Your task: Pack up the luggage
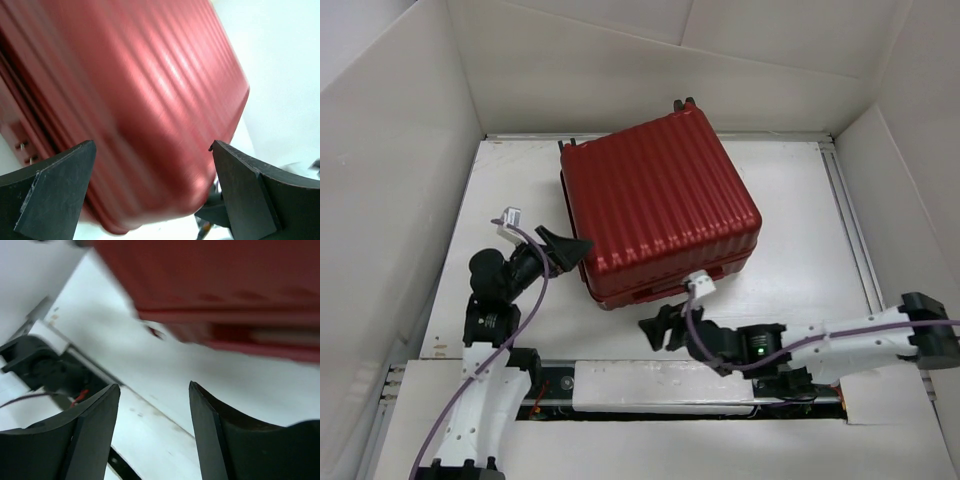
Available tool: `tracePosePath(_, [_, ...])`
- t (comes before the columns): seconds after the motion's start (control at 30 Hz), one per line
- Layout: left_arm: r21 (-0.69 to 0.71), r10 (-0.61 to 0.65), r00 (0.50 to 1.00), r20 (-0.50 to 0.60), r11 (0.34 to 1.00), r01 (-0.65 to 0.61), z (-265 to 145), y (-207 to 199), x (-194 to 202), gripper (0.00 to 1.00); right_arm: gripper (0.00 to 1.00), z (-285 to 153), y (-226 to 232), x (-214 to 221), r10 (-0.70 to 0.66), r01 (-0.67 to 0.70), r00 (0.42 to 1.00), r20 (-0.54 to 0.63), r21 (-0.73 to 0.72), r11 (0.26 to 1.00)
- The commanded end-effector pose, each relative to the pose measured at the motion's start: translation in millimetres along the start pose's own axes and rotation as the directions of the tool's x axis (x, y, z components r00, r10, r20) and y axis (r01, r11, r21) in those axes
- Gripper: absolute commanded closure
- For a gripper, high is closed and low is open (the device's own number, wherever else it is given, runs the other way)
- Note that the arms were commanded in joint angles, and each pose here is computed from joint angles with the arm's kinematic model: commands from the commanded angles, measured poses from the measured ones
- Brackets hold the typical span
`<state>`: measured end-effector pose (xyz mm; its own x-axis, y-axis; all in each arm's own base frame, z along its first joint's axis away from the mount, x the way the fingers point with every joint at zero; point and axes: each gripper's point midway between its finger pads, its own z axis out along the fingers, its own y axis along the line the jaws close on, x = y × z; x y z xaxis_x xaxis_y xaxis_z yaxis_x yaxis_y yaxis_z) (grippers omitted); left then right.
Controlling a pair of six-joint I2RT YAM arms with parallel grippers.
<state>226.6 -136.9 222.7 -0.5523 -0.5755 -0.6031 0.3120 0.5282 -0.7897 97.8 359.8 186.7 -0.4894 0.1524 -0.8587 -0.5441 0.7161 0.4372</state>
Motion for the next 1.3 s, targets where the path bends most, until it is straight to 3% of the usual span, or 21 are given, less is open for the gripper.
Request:
tracePosePath(0.0, [0.01, 0.068, 0.985, 0.161, 0.997, -0.07, -3.1, -40.7, -56.3, 0.0, 0.37, -27.9, -83.3, 24.1, 0.129, -0.122, 0.992, -0.011, 0.246, 0.962])
tracePosePath(0.1, [-0.065, 0.082, 0.956, 0.28, 0.996, -0.067, -5.4, -50.0, -96.4, 0.0, 0.37, -42.4, -122.5, 30.9, 0.195, -0.189, 0.981, 0.012, 0.32, 0.928])
tracePosePath(0.23, [-0.14, 0.034, 0.937, 0.346, 0.99, 0.016, 6.3, -39.1, -125.9, 0.0, 0.28, -36.9, -156.5, 15.5, 0.23, -0.242, 0.97, 0.078, 0.4, 0.884])
tracePosePath(0.4, [-0.222, -0.058, 0.937, 0.343, 0.965, 0.141, 37.4, 10.6, -150.1, 0.0, 0.2, -10.8, -165.0, -12.1, 0.208, -0.233, 0.972, 0.105, 0.406, 0.884])
tracePosePath(0.43, [-0.271, -0.102, 0.942, 0.32, 0.943, 0.194, 50.0, 36.6, -147.4, 0.0, 0.19, -4.6, -169.6, -12.0, 0.19, -0.215, 0.977, 0.102, 0.428, 0.878])
tracePosePath(0.53, [-0.347, -0.119, 0.944, 0.307, 0.91, 0.228, 75.3, 70.5, -158.1, 0.0, 0.17, 5.8, -178.0, -15.9, 0.152, -0.168, 0.986, 0.071, 0.457, 0.873])
tracePosePath(0.63, [-0.348, -0.125, 0.944, 0.305, 0.908, 0.233, 96.9, 78.4, -181.8, 0.0, 0.17, 9.9, -181.8, -11.8, 0.116, -0.119, 0.993, 0.034, 0.474, 0.872])
tracePosePath(0.67, [-0.382, -0.143, 0.948, 0.285, 0.89, 0.249, 107.6, 101.8, -182.2, 0.0, 0.17, 9.9, -181.8, -11.8, 0.116, -0.119, 0.993, 0.034, 0.474, 0.872])
tracePosePath(0.73, [-0.385, -0.129, 0.947, 0.294, 0.891, 0.241, 119.3, 102.1, -208.3, 0.0, 0.17, 8.2, -186.1, -11.9, 0.109, -0.112, 0.993, 0.034, 0.481, 0.87])
tracePosePath(0.77, [-0.427, -0.133, 0.951, 0.279, 0.87, 0.247, 130.9, 124.6, -208.4, 0.0, 0.17, 5.8, -189.2, -9.0, 0.096, -0.095, 0.995, 0.024, 0.484, 0.87])
tracePosePath(0.83, [-0.428, -0.112, 0.952, 0.285, 0.874, 0.231, 146.0, 122.3, -234.0, 0.0, 0.17, 3.4, -192.9, -8.3, 0.081, -0.077, 0.997, 0.013, 0.484, 0.872])
tracePosePath(0.87, [-0.467, -0.144, 0.953, 0.267, 0.846, 0.259, 156.5, 150.4, -230.3, 0.0, 0.17, 2.3, -191.0, -8.7, 0.08, -0.076, 0.997, 0.012, 0.468, 0.88])
tracePosePath(1.03, [-0.387, -0.203, 0.95, 0.239, 0.877, 0.285, 202.1, 169.1, -252.1, 0.0, 0.19, -5.9, -188.0, -8.2, 0.071, -0.072, 0.997, 0.018, 0.406, 0.911])
tracePosePath(1.13, [-0.342, -0.292, 0.944, 0.151, 0.881, 0.327, 229.2, 191.5, -233.1, 0.0, 0.19, -9.7, -183.7, -11.9, 0.06, -0.066, 0.998, 0.029, 0.364, 0.929])
tracePosePath(1.27, [-0.27, -0.334, 0.938, 0.092, 0.899, 0.346, 255.5, 189.5, -226.6, 0.0, 0.19, -13.0, -184.9, -9.1, 0.065, -0.071, 0.997, 0.03, 0.354, 0.933])
